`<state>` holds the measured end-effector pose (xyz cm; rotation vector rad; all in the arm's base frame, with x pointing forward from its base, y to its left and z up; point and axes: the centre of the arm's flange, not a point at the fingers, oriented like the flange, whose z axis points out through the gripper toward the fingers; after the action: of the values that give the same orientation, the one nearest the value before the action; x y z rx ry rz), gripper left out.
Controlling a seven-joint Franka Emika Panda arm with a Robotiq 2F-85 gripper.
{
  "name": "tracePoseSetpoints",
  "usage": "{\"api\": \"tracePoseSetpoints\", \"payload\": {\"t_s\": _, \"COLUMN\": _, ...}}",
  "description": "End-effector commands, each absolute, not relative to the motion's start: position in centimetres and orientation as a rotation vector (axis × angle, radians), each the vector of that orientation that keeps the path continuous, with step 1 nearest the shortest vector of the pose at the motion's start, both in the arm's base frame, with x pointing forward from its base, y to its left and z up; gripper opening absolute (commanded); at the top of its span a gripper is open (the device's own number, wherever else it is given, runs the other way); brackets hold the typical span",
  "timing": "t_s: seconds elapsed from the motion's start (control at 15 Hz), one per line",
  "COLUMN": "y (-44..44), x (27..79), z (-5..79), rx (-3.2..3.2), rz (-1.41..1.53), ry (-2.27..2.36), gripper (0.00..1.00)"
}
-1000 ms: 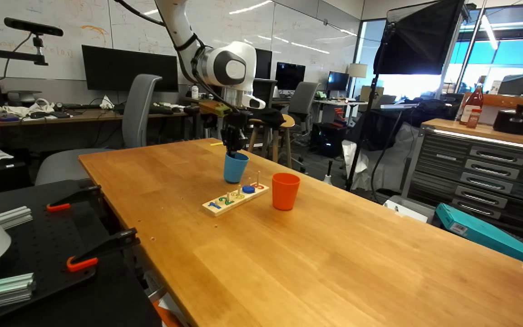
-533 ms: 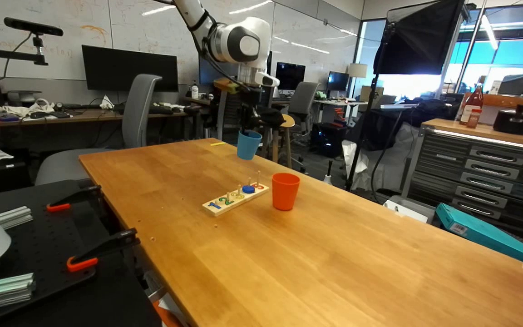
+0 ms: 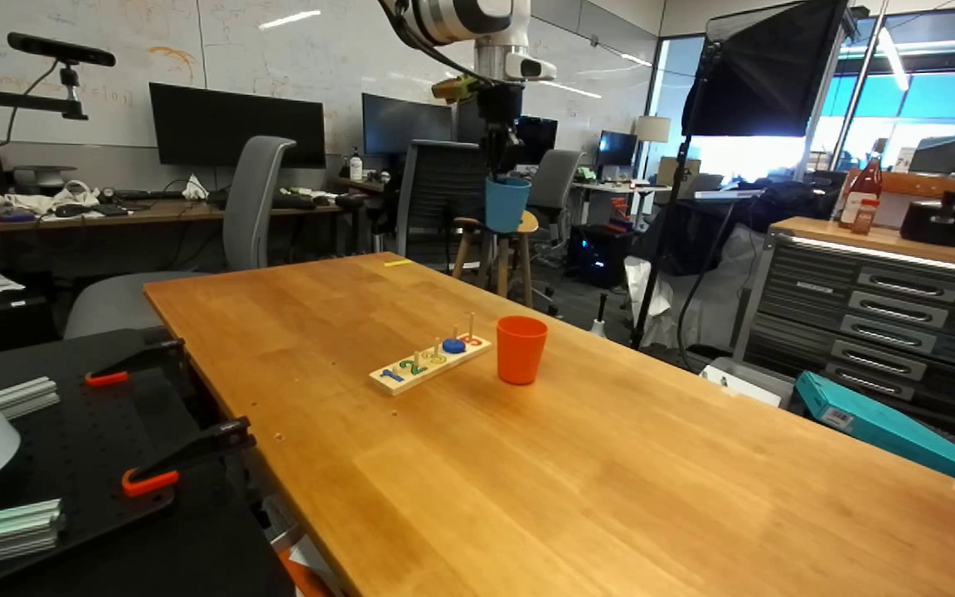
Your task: Put the blue cup inside the orange cup
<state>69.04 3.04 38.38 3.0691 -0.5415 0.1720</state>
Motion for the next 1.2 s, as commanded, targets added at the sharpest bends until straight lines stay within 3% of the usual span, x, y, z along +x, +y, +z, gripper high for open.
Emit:
{"api": "tracePoseSetpoints", "payload": {"t_s": 0.0, "y": -1.4, "x": 68.3, "z": 38.5, "rx": 2.949, "rz": 0.108, "ry": -0.677, "gripper": 0.01}}
{"api": "tracePoseSetpoints", "payload": {"t_s": 0.67, "y": -7.9, "x": 63.9, "z": 30.6, "rx": 2.835, "rz": -0.089, "ry": -0.713, "gripper": 0.01}}
{"api": "tracePoseSetpoints", "payload": {"t_s": 1.13, "y": -7.8, "x": 66.3, "z": 28.5, "rx": 2.872, "rz": 0.020, "ry": -0.749, "gripper": 0.01}}
